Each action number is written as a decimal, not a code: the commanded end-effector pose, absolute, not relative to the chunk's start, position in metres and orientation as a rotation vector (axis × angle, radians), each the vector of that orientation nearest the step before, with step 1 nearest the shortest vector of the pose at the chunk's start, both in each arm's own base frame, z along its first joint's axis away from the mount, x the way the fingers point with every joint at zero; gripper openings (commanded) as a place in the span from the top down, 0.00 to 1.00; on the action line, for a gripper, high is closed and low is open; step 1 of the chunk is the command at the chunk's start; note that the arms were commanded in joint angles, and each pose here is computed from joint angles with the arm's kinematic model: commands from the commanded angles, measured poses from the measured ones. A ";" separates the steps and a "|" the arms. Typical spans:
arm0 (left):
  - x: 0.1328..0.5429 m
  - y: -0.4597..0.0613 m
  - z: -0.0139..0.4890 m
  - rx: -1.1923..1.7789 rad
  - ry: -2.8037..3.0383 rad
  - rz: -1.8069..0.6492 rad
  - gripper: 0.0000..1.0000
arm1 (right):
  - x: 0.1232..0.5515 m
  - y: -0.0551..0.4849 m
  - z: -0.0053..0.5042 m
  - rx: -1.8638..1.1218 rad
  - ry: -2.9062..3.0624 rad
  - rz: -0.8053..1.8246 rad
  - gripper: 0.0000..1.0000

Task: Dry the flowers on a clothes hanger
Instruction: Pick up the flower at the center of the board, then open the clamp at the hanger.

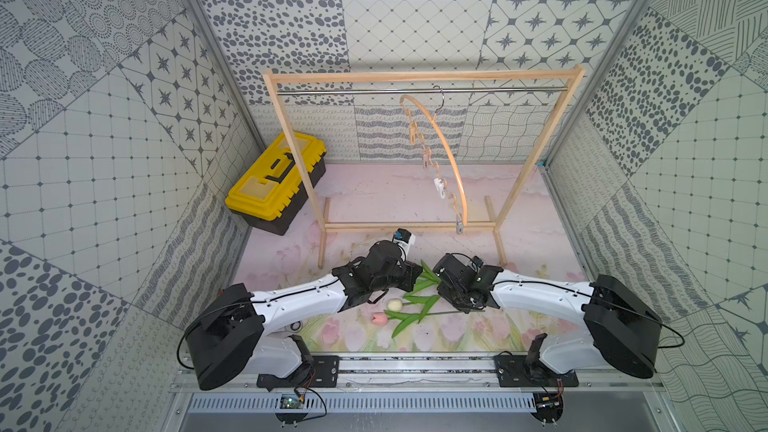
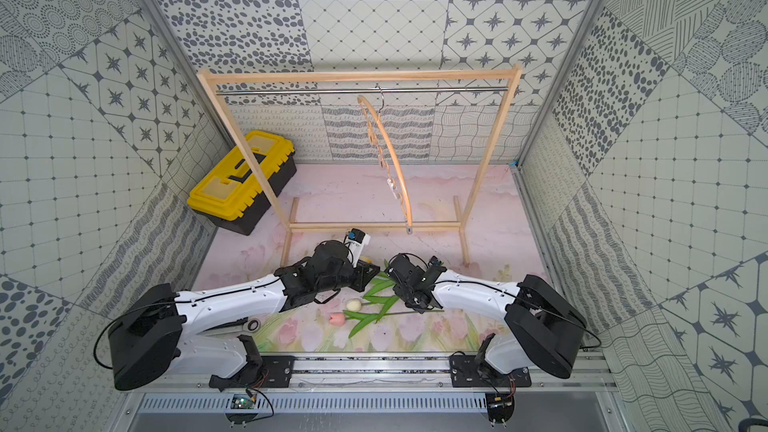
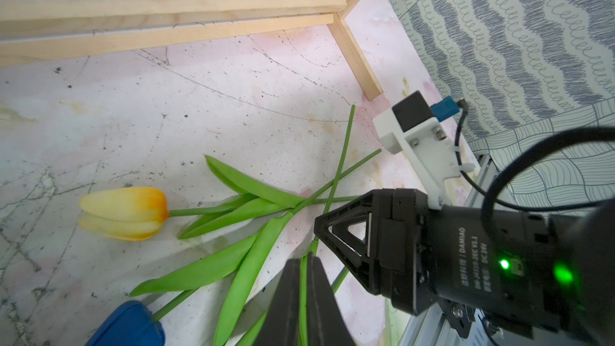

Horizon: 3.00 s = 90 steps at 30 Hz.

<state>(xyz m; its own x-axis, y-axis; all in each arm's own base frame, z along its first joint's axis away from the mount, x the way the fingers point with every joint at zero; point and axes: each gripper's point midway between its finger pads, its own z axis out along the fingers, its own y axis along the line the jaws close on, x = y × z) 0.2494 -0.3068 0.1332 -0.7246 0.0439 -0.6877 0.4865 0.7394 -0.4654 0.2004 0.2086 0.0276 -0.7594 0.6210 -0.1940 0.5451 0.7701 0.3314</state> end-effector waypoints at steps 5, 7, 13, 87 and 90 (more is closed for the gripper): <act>0.255 -0.294 0.142 0.384 2.246 -0.767 0.89 | 0.207 0.219 0.019 0.949 2.669 0.394 0.70; 0.255 -0.293 0.143 0.384 2.242 -0.762 0.89 | 0.206 0.219 0.017 0.949 2.674 0.385 0.75; 0.256 -0.288 0.150 0.379 2.228 -0.739 0.89 | 0.206 0.214 0.018 0.957 2.659 0.378 0.86; 0.508 -0.282 0.361 0.575 1.578 -1.132 0.04 | 0.438 0.236 0.340 -0.312 2.211 0.689 1.00; 0.510 -0.285 0.362 0.584 1.572 -1.153 0.03 | 0.444 0.221 0.343 -0.228 2.197 0.676 1.00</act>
<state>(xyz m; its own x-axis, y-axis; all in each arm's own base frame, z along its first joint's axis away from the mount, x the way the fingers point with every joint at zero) 0.5109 -0.2824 0.3561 -0.3638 -0.2144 -0.9065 0.7848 0.4536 -0.4222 0.4378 0.2353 0.3288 -0.6859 0.0171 -0.7275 -0.3988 0.8274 0.3955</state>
